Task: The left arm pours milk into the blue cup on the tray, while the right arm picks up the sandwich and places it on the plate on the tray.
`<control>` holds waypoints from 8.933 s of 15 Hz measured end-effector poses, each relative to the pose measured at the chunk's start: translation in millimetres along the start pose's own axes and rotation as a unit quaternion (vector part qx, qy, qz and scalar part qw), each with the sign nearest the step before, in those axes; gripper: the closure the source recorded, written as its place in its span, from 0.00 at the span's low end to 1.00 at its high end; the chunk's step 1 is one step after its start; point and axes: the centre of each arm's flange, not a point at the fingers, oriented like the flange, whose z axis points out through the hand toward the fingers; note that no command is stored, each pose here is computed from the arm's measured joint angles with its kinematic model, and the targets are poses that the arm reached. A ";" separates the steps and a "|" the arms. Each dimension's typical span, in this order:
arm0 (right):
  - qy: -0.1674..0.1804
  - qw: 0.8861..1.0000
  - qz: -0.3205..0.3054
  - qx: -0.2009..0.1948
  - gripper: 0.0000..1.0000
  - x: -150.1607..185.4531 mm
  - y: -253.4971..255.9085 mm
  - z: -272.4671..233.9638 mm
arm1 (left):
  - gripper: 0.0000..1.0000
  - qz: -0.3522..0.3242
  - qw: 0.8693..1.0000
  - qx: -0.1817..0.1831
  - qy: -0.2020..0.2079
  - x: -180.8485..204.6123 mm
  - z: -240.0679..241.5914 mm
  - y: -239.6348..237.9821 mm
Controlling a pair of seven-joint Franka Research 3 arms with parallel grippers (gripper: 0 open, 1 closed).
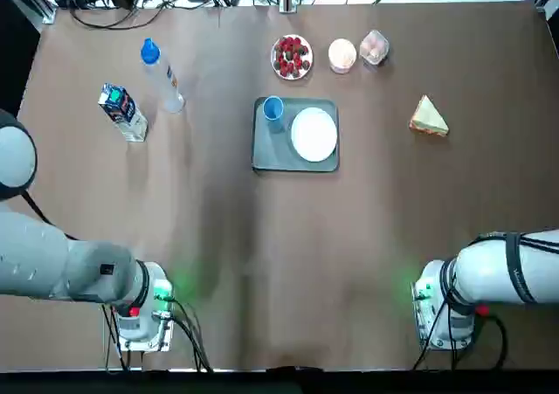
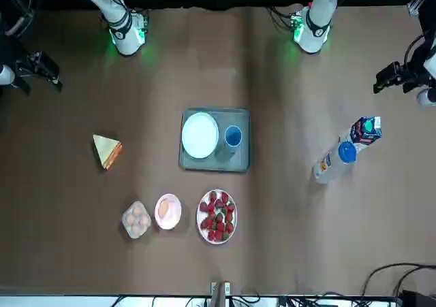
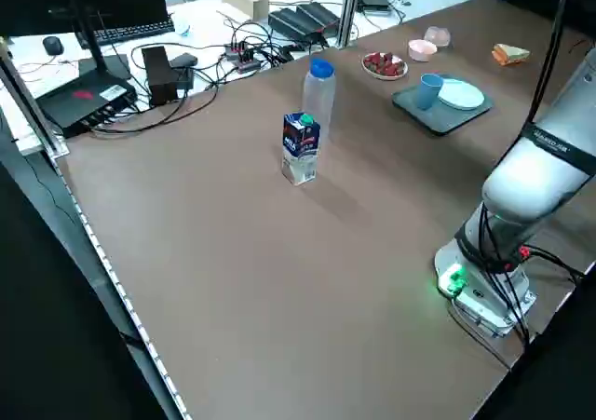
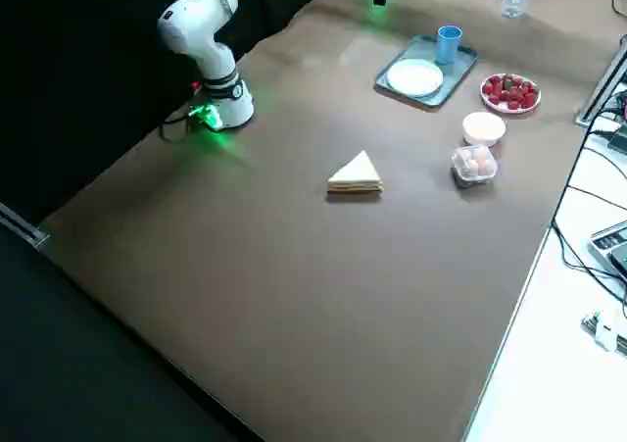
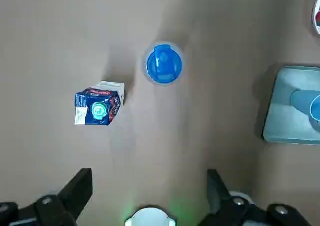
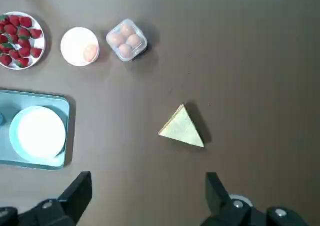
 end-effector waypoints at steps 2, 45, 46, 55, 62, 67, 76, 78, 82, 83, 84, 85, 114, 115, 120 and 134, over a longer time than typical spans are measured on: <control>0.000 1.000 0.000 0.000 0.00 0.0 0.0 0.0 | 0.00 -0.001 1.000 0.000 -0.003 0.3 2.4 -2.5; -0.173 0.972 -0.095 0.127 0.00 48.0 107.8 348.1 | 0.00 0.623 0.593 -0.350 0.371 19.9 294.4 -339.0; -0.173 0.970 -0.107 0.131 0.01 49.5 116.5 357.3 | 0.00 0.632 0.579 -0.350 0.378 19.2 299.6 -339.1; -0.193 0.944 -0.202 0.175 0.01 41.3 149.9 421.1 | 0.00 0.632 0.544 -0.352 0.425 9.4 355.6 -362.2; -0.220 0.933 -0.208 0.197 0.03 28.4 151.7 464.9 | 0.00 0.632 0.534 -0.377 0.417 5.2 401.7 -360.4; -0.241 0.924 -0.211 0.209 0.04 20.5 141.1 488.4 | 0.00 0.620 0.534 -0.397 0.416 3.9 437.0 -356.5; -0.246 0.922 -0.208 0.214 0.73 18.3 141.9 491.7 | 0.00 0.598 0.537 -0.397 0.443 15.8 462.2 -346.2; -0.246 0.923 -0.206 0.212 0.76 20.7 138.7 489.4 | 0.00 0.595 0.537 -0.400 0.445 16.3 466.7 -344.6; -0.258 0.929 -0.176 0.196 0.77 43.2 85.3 467.2 | 0.00 0.598 0.535 -0.403 0.441 22.9 472.1 -334.3; -0.259 0.930 -0.165 0.202 0.77 50.7 63.0 454.7 | 0.00 0.600 0.536 -0.401 0.439 25.1 473.1 -332.5; -0.252 0.934 -0.144 0.207 0.77 63.2 21.0 426.8 | 0.00 0.603 0.537 -0.398 0.436 28.6 474.0 -329.0; -0.254 0.936 -0.133 0.202 0.77 66.0 0.8 415.5 | 0.00 0.604 0.538 -0.396 0.435 30.4 474.2 -327.5; -0.226 0.958 0.007 0.175 0.85 16.6 -334.0 442.6 | 0.50 0.665 0.583 -0.319 0.342 33.1 219.0 -306.8; -0.226 0.958 0.008 0.175 0.86 16.5 -333.7 443.4 | 0.50 0.674 0.588 -0.305 0.327 28.9 188.5 -293.8; -0.237 0.956 0.012 0.172 0.41 18.6 -325.7 443.5 | 0.50 0.707 0.621 -0.262 0.212 33.7 105.4 -161.0; -0.162 0.957 0.098 0.219 0.04 125.1 -91.8 223.0 | 0.49 0.656 0.752 -0.063 -0.006 18.6 139.3 190.4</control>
